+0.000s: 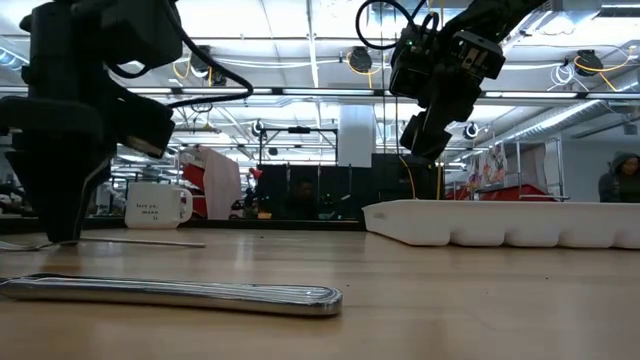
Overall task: Sort silverware
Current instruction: Put the silver fork into the silverware tray
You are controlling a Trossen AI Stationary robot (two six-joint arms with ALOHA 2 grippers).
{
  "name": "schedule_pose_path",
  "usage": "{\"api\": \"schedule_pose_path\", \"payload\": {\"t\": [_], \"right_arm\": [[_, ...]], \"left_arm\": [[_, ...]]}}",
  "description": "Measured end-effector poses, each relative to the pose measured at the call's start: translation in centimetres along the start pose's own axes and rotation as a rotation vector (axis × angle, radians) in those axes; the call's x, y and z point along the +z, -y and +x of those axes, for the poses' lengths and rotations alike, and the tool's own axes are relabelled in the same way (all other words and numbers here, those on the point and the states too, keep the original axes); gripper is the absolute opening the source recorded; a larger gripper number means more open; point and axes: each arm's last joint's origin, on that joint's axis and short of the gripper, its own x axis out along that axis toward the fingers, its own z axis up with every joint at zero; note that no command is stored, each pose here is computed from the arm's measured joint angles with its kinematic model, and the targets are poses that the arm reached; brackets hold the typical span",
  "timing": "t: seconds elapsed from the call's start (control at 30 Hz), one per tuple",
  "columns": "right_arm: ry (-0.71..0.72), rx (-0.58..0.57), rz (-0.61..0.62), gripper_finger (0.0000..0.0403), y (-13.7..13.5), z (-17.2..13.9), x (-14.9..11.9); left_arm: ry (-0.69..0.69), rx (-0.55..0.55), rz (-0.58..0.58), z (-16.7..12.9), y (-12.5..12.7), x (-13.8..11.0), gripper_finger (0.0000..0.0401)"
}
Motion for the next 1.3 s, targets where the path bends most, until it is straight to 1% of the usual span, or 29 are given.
{"api": "schedule_pose_path", "payload": {"t": [0.13,0.2,0.27,0.4,0.43,0.6,0.63,0.7,0.8,0.97,1.07,1.2,1.3], "right_arm": [[0.000,-0.001,0.000,0.0169,0.0,0.0,0.0],[0.000,-0.006,0.000,0.0169,0.0,0.0,0.0],[-0.002,-0.019,-0.001,0.0169,0.1,0.0,0.0],[-0.005,-0.051,0.001,0.0169,0.2,0.0,0.0],[-0.004,-0.052,0.002,0.0169,0.2,0.0,0.0],[-0.002,-0.051,0.051,0.0169,0.1,-0.1,0.0],[-0.002,-0.053,0.057,0.0169,0.1,-0.2,0.0],[0.010,-0.056,0.054,0.0169,-0.1,-0.7,0.2],[0.049,-0.072,0.043,0.0169,-0.4,-2.1,0.7],[0.116,-0.099,0.044,0.0169,-1.5,-5.0,1.6],[0.132,-0.171,0.033,0.0169,-2.4,-6.6,1.6],[0.097,-0.273,0.015,0.0169,-3.5,-8.0,0.6],[0.081,-0.306,0.043,0.0169,-4.3,-9.0,-0.2]], "left_arm": [[-0.009,-0.001,0.002,0.4,0.0,0.3,0.0172],[-0.016,0.003,-0.005,0.5,-0.1,0.3,0.0155],[-0.017,0.005,0.002,0.5,-0.2,0.3,0.0123],[-0.011,0.009,0.008,0.6,-0.2,0.3,0.0029],[-0.006,0.001,0.008,0.6,-0.1,0.4,0.0017],[0.021,-0.034,-0.001,-0.5,0.2,1.2,0.0005],[0.039,-0.049,0.009,-1.0,0.3,1.7,0.0003],[0.051,-0.035,0.038,-2.1,0.3,2.3,0.0002],[0.046,0.012,0.120,-3.2,-0.4,3.4,0.0001],[0.154,0.044,0.214,-5.5,-1.8,6.9,0.0001],[0.232,0.081,0.296,-7.2,-2.8,9.1,0.0001],[0.335,0.167,0.537,-9.7,-3.7,11.5,0.0001],[0.421,0.228,0.708,-11.5,-4.2,13.7,0.0000]]}}
